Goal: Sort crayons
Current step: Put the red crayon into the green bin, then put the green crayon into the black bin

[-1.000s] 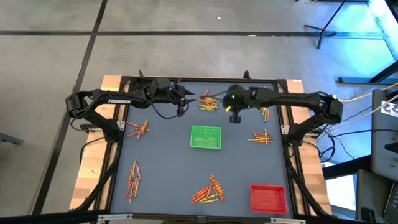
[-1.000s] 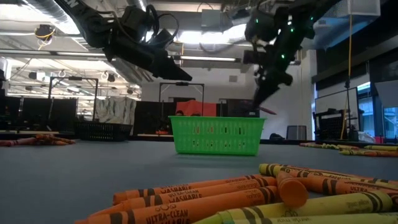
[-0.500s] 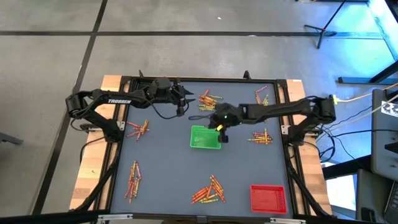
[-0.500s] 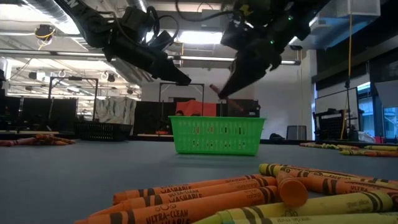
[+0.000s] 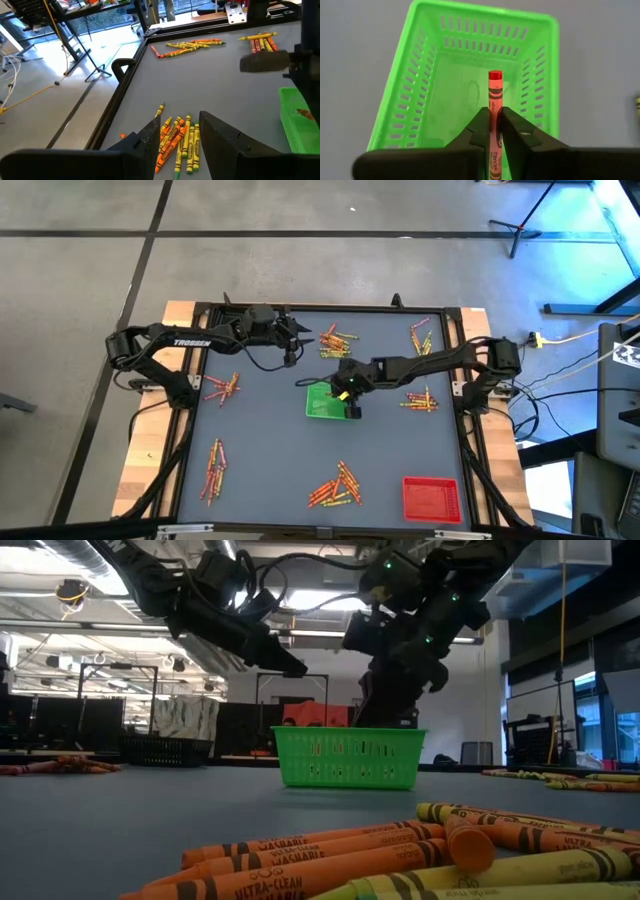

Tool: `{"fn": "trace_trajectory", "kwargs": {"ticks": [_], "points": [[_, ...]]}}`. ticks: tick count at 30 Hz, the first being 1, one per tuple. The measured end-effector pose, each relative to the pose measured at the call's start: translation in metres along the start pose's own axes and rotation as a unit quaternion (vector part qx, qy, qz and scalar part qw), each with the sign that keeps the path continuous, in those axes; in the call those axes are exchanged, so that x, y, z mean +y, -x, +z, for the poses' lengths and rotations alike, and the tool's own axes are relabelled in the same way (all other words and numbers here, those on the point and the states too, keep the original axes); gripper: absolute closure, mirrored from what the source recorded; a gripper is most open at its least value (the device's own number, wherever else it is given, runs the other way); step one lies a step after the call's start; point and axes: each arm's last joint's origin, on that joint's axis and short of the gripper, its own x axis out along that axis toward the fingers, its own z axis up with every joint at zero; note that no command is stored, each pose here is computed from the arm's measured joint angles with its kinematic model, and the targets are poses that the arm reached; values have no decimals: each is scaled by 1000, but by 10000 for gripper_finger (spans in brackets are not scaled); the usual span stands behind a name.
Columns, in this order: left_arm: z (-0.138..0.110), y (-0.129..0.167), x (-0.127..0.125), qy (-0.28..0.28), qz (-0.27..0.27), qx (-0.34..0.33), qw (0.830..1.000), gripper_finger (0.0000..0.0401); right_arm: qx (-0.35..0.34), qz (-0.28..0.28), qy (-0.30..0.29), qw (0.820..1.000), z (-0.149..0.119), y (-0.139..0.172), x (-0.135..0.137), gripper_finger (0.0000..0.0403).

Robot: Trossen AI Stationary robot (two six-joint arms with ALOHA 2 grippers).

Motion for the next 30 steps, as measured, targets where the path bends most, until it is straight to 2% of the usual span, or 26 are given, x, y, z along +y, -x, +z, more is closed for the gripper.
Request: {"fn": "trace_trajectory", "kwargs": {"ticks": [5,8,13,18,24,30], "points": [[0,0,0,0,0,0,1000,282,1,-1,-18,1000,0,2,0,302],[1,0,-2,-1,-2,-1,1000,282,-4,-1,-16,1000,3,14,0,262],[1,-1,-3,-2,-4,-1,1000,282,12,-8,-14,1000,3,55,3,222],[1,-1,-3,-2,-4,-1,1000,282,23,-76,-6,997,-2,107,-2,215],[1,-1,-3,-2,-4,-2,1000,282,46,-177,-54,982,-21,155,-38,215],[1,-1,-3,-2,-3,-2,1000,282,83,-249,-108,959,-47,178,-89,214]]}}
